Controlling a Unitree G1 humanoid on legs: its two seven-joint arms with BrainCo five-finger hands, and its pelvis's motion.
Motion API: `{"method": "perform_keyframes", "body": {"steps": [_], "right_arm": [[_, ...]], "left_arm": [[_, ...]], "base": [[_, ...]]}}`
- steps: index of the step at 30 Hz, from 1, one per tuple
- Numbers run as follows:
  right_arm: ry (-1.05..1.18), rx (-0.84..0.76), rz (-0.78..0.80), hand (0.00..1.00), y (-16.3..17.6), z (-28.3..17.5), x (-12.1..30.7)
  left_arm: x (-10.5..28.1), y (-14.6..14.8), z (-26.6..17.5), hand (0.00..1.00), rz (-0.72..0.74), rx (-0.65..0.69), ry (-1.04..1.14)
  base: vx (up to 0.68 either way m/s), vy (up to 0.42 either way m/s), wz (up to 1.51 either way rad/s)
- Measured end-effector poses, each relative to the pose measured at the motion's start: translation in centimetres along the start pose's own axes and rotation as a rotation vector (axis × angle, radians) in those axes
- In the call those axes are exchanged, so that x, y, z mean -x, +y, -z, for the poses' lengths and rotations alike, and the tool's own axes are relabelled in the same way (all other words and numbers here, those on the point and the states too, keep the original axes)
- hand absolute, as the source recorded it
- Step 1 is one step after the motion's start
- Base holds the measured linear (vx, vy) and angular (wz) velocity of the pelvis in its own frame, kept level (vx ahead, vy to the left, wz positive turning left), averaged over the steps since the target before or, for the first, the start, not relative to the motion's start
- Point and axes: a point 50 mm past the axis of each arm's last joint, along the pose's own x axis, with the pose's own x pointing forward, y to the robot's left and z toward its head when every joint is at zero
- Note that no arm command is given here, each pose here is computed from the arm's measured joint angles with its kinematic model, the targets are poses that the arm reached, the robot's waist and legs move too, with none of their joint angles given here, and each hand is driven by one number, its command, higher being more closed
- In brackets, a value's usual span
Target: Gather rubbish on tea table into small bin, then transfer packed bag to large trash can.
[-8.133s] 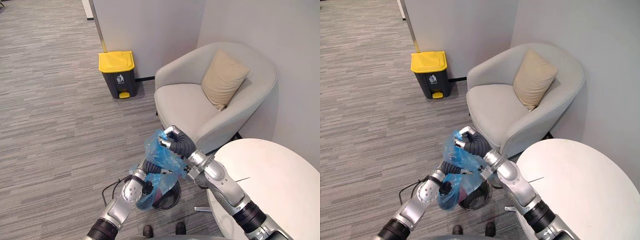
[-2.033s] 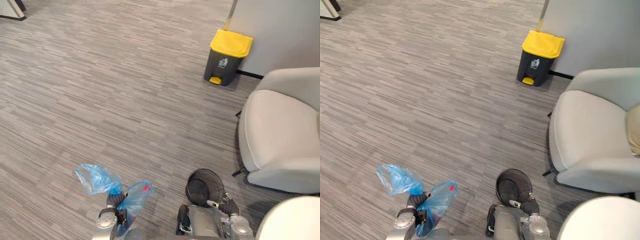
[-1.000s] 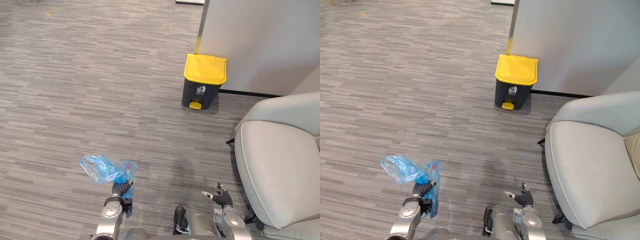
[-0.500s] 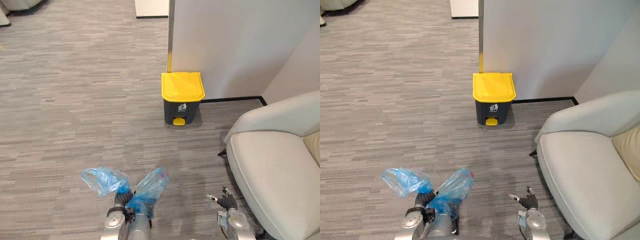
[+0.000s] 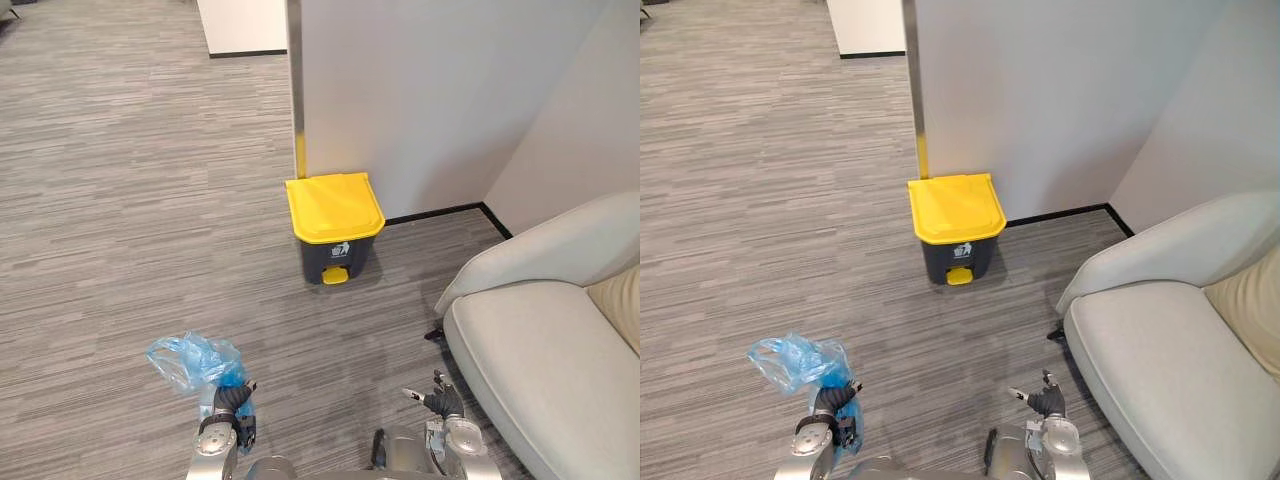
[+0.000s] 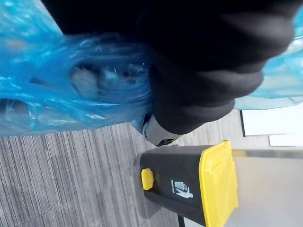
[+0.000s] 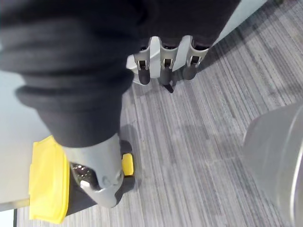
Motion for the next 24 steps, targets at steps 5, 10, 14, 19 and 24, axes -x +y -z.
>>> {"method": "perform_keyframes", "body": {"steps": [5,10,14,19,24], "right_arm": [[0.007,-0.002,0.025,0.00,-0.9,-0.3,-0.5],[0.032,-0.022,0.002,0.00,0.0,0.6,0.0],[0.034,-0.040,0.004,0.00,0.0,0.6,-0.1],[0.046,-0.074,0.021,0.00,0.0,0.6,-0.1],[0.042,-0.077,0.012,0.00,0.3,0.5,-0.1]], "left_arm": [[-0.5,-1.7,-1.1,1.00,0.043,0.029,-0.022],[-0.1,-2.5,-0.5,1.00,0.073,0.050,-0.006],[0.0,-2.3,-0.3,1.00,0.069,0.049,-0.005],[0.0,-2.2,-0.2,1.00,0.063,0.047,0.001],[0.1,-2.0,0.0,1.00,0.063,0.033,0.007]], "base": [[0.32,-0.184,0.24],[0.26,-0.133,0.12],[0.22,0.073,-0.19],[0.33,0.224,-0.24],[0.31,0.218,-0.24]]}}
